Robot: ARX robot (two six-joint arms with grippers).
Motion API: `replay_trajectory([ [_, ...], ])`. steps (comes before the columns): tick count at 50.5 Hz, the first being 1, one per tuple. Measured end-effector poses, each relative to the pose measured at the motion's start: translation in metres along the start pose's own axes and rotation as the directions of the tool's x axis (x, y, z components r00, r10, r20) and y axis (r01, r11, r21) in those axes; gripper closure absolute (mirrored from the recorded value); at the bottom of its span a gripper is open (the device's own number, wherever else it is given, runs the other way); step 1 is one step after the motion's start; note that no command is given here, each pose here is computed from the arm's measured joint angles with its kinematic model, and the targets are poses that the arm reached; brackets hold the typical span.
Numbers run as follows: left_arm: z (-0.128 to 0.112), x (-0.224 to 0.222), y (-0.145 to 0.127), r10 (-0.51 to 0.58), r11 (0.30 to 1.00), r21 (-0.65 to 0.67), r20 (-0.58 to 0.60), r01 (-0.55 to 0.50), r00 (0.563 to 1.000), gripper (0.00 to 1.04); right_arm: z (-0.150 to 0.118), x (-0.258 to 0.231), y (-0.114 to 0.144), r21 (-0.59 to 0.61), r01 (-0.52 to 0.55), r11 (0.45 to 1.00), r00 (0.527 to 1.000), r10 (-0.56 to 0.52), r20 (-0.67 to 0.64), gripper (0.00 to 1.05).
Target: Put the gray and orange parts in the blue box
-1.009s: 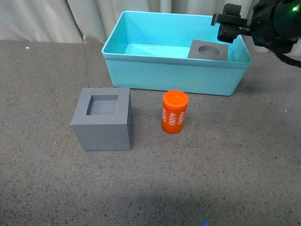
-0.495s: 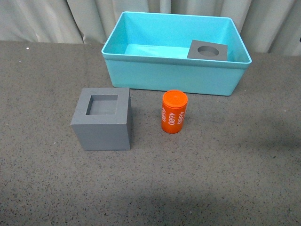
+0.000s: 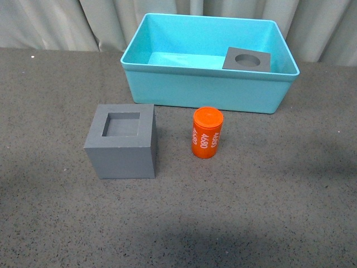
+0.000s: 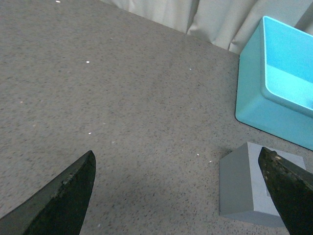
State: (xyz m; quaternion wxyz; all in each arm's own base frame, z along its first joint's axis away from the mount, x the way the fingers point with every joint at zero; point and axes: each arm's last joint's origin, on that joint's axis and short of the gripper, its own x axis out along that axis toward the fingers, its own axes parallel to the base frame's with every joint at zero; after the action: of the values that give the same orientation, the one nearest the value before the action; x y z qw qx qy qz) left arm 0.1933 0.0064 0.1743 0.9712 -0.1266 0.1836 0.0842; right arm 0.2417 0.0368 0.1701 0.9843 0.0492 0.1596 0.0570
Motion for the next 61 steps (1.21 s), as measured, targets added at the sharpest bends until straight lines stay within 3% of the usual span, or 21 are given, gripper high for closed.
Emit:
replay_trajectory([
  [19, -0.005, 0.090, -0.042, -0.120, 0.990, 0.055, -0.190, 0.133, 0.974, 0.07, 0.000, 0.000, 0.000, 0.000, 0.000, 1.000, 1.000, 0.000, 0.000, 0.10],
  [35, -0.030, 0.108, -0.053, -0.173, 0.976, 0.065, -0.349, 0.208, 0.921, 0.07, 0.000, 0.000, 0.000, 0.000, -0.001, 1.000, 1.000, 0.001, 0.000, 0.10],
  [46, -0.033, 0.115, -0.064, -0.209, 0.967, 0.054, -0.385, 0.249, 0.899, 0.07, 0.000, 0.000, 0.000, 0.000, -0.001, 1.000, 1.000, 0.001, 0.000, 0.10],
  [61, -0.043, 0.130, -0.072, -0.177, 0.965, 0.103, -0.425, 0.241, 0.888, 0.07, 0.000, 0.000, 0.000, 0.000, 0.000, 1.000, 1.000, 0.000, 0.000, 0.10],
])
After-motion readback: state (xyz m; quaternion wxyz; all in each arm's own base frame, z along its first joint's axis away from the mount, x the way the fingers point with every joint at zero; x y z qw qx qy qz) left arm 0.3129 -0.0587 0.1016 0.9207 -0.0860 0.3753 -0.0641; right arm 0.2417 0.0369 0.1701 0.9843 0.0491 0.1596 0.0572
